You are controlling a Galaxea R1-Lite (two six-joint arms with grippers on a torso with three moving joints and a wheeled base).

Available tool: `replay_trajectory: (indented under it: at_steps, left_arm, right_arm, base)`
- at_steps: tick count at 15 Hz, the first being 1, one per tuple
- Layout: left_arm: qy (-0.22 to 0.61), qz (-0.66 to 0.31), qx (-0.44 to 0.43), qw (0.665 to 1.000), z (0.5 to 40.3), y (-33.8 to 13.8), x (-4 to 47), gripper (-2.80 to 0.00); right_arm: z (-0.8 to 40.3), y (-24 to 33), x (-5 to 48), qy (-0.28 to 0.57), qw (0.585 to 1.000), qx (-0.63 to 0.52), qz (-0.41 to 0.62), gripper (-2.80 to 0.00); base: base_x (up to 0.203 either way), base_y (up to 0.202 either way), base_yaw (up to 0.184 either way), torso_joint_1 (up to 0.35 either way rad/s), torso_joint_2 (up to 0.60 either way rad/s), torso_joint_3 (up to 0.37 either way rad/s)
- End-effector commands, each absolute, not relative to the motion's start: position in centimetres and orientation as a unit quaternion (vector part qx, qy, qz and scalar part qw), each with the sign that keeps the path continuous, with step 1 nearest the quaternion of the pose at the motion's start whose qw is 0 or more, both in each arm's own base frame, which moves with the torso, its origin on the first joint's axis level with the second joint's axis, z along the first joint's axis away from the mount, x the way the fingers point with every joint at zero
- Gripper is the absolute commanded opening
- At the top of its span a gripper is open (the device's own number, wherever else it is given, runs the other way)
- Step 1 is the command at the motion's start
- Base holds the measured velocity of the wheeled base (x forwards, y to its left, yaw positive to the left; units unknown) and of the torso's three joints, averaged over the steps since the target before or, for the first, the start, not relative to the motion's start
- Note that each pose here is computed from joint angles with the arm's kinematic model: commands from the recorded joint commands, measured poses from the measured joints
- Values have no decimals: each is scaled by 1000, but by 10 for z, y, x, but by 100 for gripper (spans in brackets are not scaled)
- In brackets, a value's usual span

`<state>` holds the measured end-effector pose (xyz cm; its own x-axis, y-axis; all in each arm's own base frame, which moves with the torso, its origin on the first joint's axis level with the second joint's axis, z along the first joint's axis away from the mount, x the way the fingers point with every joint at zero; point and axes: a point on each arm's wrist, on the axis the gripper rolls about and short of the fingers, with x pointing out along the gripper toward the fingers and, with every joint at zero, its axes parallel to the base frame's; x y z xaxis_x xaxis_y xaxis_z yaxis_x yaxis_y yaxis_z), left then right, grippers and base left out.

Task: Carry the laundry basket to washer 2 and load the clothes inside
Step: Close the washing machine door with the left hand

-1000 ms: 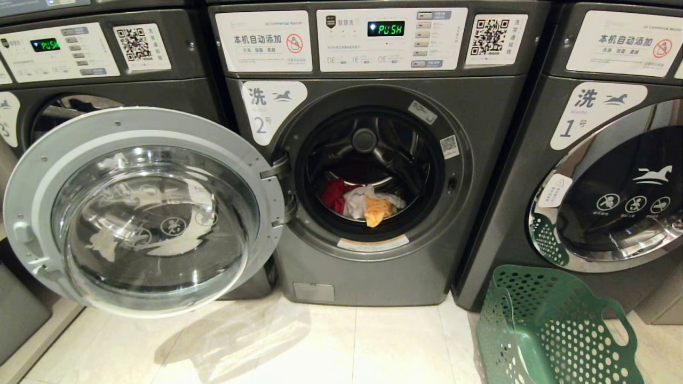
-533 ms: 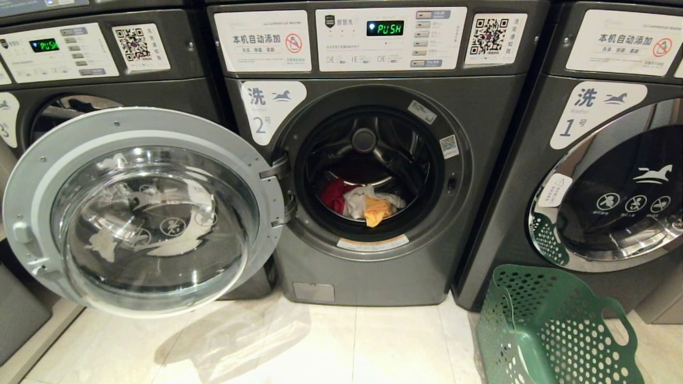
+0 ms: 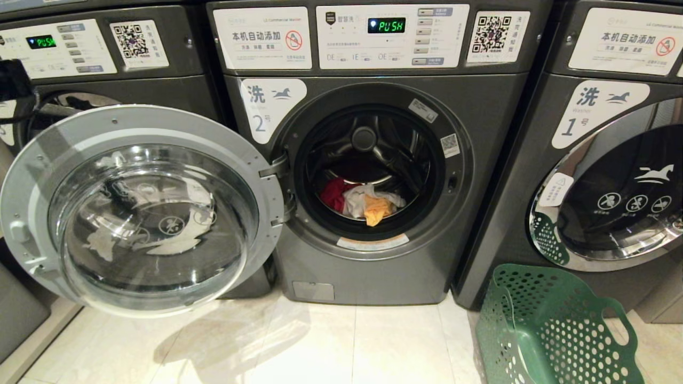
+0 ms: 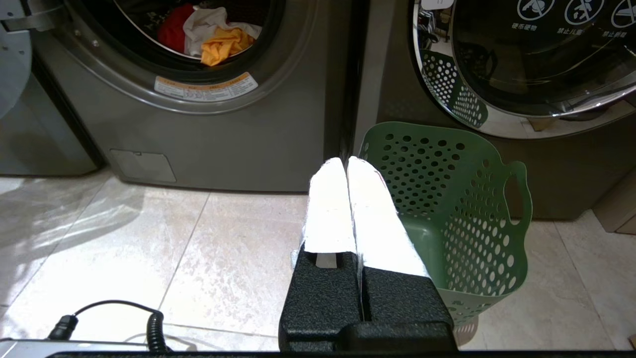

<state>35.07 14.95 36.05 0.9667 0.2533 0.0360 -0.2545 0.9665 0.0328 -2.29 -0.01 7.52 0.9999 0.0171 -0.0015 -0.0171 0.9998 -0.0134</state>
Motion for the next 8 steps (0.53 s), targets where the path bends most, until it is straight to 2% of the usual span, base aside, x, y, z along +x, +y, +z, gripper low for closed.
replay_trajectory:
  at_steps: [1, 5, 8]
  left_arm:
    - [6, 118, 4, 993, 332, 164, 376, -280]
    - [28, 88, -10, 996, 320, 166, 383, -280]
    - [85, 66, -40, 993, 322, 158, 367, -280]
  right_arm:
    - [75, 0, -23, 1, 1000, -7, 9, -280]
    - [75, 0, -23, 1, 1000, -7, 9, -280]
    - [75, 0, -23, 1, 1000, -7, 9, -280]
  base:
    - [0, 0, 0, 0, 0, 0]
    - [0, 0, 0, 0, 0, 0]
    - [0, 0, 0, 0, 0, 0]
